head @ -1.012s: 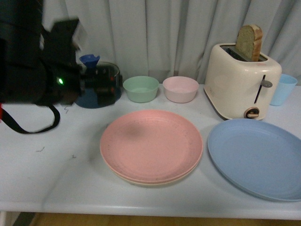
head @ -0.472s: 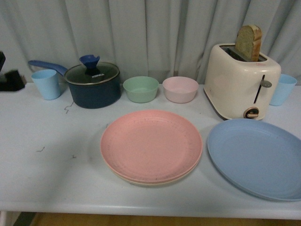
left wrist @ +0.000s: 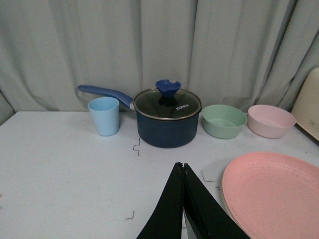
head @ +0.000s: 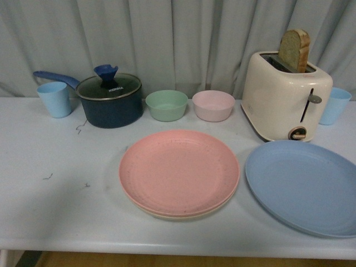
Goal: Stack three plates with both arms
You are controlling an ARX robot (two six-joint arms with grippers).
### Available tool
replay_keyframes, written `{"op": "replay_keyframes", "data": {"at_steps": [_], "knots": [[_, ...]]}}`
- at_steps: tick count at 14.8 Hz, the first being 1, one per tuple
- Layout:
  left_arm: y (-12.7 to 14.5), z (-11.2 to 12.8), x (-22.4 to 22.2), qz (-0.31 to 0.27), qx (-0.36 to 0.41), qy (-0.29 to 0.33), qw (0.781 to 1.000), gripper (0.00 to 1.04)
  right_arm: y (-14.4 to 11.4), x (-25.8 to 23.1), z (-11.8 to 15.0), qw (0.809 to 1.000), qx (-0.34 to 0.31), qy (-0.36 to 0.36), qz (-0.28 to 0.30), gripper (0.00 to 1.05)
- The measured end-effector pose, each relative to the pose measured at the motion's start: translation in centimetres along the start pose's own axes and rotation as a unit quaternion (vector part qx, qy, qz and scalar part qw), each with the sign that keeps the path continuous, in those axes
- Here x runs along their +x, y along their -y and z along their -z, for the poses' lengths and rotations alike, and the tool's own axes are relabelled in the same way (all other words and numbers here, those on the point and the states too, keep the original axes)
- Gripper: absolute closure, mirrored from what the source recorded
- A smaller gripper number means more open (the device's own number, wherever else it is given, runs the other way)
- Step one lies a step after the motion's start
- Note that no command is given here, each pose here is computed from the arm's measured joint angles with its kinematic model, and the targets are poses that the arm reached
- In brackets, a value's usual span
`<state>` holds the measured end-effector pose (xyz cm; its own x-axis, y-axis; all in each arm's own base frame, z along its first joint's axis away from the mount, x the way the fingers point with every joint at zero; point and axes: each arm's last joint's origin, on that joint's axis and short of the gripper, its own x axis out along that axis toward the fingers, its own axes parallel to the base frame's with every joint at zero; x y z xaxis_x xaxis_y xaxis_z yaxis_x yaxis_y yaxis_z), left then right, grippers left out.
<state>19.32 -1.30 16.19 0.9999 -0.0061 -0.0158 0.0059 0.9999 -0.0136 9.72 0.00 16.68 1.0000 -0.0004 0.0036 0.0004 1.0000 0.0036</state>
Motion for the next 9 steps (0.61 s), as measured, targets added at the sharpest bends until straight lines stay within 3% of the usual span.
{"op": "replay_keyframes", "data": {"at_steps": [2,9], "knots": [[-1.4,0.0,-2.1,-0.012,-0.001,0.0,1.0,1.03,0.0,0.0,0.0,1.0,0.0,0.0,0.0,0.06],[-1.2,-0.1,-5.3,-0.002,0.0,0.001,1.0,1.03,0.0,0.0,0.0,1.0,0.0,0.0,0.0,0.06]]}}
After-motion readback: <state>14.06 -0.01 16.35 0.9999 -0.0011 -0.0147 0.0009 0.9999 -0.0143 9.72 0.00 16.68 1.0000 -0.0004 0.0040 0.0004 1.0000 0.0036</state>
